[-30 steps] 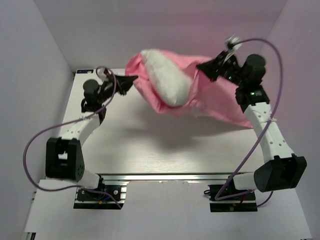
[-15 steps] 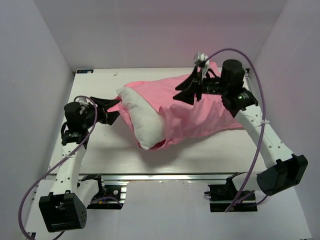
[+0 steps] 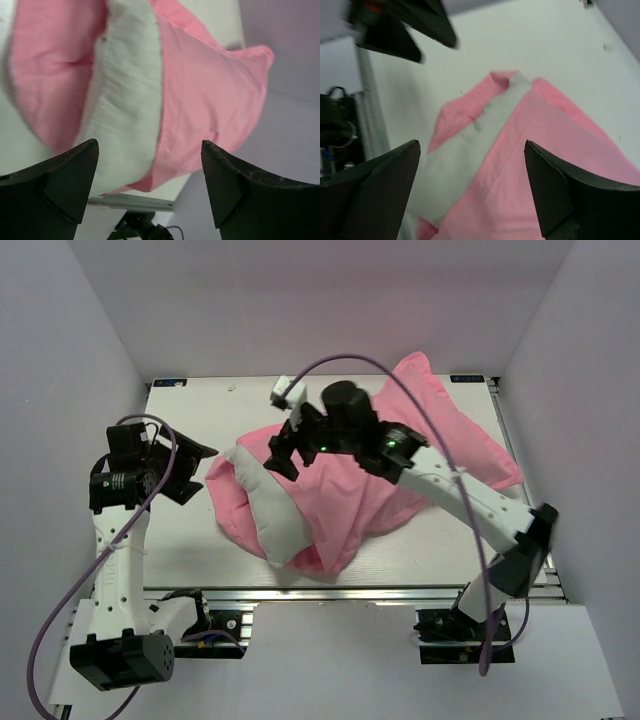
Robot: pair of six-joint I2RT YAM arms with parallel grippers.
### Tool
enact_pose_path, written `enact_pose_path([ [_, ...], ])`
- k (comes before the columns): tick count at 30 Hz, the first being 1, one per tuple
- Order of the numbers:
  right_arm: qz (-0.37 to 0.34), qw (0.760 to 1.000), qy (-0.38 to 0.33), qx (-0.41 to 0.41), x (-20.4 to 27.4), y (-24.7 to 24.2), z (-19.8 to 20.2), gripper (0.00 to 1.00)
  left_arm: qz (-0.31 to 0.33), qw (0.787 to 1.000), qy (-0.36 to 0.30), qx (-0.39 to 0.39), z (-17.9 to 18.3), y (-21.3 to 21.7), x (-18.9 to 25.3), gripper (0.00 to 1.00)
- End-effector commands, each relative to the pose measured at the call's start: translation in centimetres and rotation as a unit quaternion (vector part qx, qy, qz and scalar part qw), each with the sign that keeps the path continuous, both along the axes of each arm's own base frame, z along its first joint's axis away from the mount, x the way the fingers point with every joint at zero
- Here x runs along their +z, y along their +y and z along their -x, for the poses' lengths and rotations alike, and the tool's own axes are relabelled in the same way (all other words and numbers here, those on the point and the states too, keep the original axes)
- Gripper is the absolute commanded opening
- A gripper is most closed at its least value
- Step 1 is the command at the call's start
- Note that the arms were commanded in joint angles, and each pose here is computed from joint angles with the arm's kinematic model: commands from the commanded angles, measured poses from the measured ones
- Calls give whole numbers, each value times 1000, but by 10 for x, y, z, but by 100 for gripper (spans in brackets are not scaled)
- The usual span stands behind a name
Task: Put the pillow into the pillowcase
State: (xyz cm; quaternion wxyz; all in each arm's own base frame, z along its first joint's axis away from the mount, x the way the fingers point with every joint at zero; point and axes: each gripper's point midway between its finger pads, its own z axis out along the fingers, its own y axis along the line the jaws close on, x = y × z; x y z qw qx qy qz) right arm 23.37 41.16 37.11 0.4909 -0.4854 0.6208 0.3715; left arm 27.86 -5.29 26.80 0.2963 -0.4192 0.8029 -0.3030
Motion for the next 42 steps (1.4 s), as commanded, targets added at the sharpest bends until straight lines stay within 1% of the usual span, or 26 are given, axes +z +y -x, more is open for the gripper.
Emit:
enact_pose_path([
  [1,84,991,-13,-106,-48,2,-32,89,-84,994,41,60,35,32,-7,93],
  [2,106,989,-7,-106,-67,9,-34,89,-91,993,35,70,39,35,-4,93],
  [3,118,985,-12,-127,-74,10,-40,89,-107,990,27,88,41,42,1,93],
  [6,139,981,-12,-132,-95,28,-43,89,-141,981,1,135,52,60,19,93],
  [10,188,973,-19,-136,-129,59,-38,89,-166,973,-24,159,68,69,37,93],
  [13,241,958,-24,-156,-163,60,-39,89,-170,971,-27,164,75,70,37,93],
  [16,302,935,-42,-182,-209,45,-50,89,-161,973,-41,161,80,66,33,93],
  [17,334,919,-58,-201,-227,30,-56,89,-158,974,-41,157,81,64,28,93],
  [18,345,912,-63,-212,-237,22,-64,89,-155,975,-45,153,81,62,26,92],
  [20,376,897,-57,-224,-265,-2,-74,89,-141,978,-50,143,78,56,19,92],
  [21,384,890,-51,-239,-272,-17,-89,89,-136,980,-53,136,77,53,18,91],
  [24,391,882,-58,-258,-280,-44,-113,75,-111,986,-57,113,72,42,8,87],
  [25,380,886,-60,-259,-277,-45,-119,57,-106,986,-66,110,67,40,8,84],
  [26,375,892,-57,-246,-277,-45,-119,45,-97,988,-67,102,66,36,5,82],
  [27,379,890,-61,-244,-279,-53,-123,31,-89,989,-61,98,64,33,-3,81],
  [28,361,896,-67,-249,-268,-51,-127,0,-83,989,-71,96,59,32,-3,77],
  [31,303,926,-41,-220,-237,-44,-126,0,-51,992,-93,66,46,18,-7,71],
  [32,277,947,-6,-164,-231,-33,-111,0,-41,992,-100,57,42,14,-8,68],
  [33,245,959,10,-146,-206,-37,-112,0,-21,991,-125,36,35,5,0,67],
  [35,166,982,49,-81,-166,-34,-107,0,0,992,-124,15,28,-4,-9,64],
  [37,103,991,56,-58,-120,-39,-108,0,25,991,-131,-9,20,-13,-11,62],
  [38,67,995,74,-25,-104,-39,-101,0,32,990,-133,-17,17,-16,-12,60],
  [39,32,996,71,-35,-83,-54,-116,0,40,988,-148,-25,11,-18,-7,57],
  [40,-13,996,88,-16,-61,-64,-119,0,56,988,-138,-41,9,-24,-14,54],
  [41,-25,993,112,-10,-58,-70,-119,0,63,987,-138,-49,5,-27,-15,52],
  [42,-46,993,110,-3,-48,-73,-122,0,71,985,-146,-55,0,-29,-13,48],
])
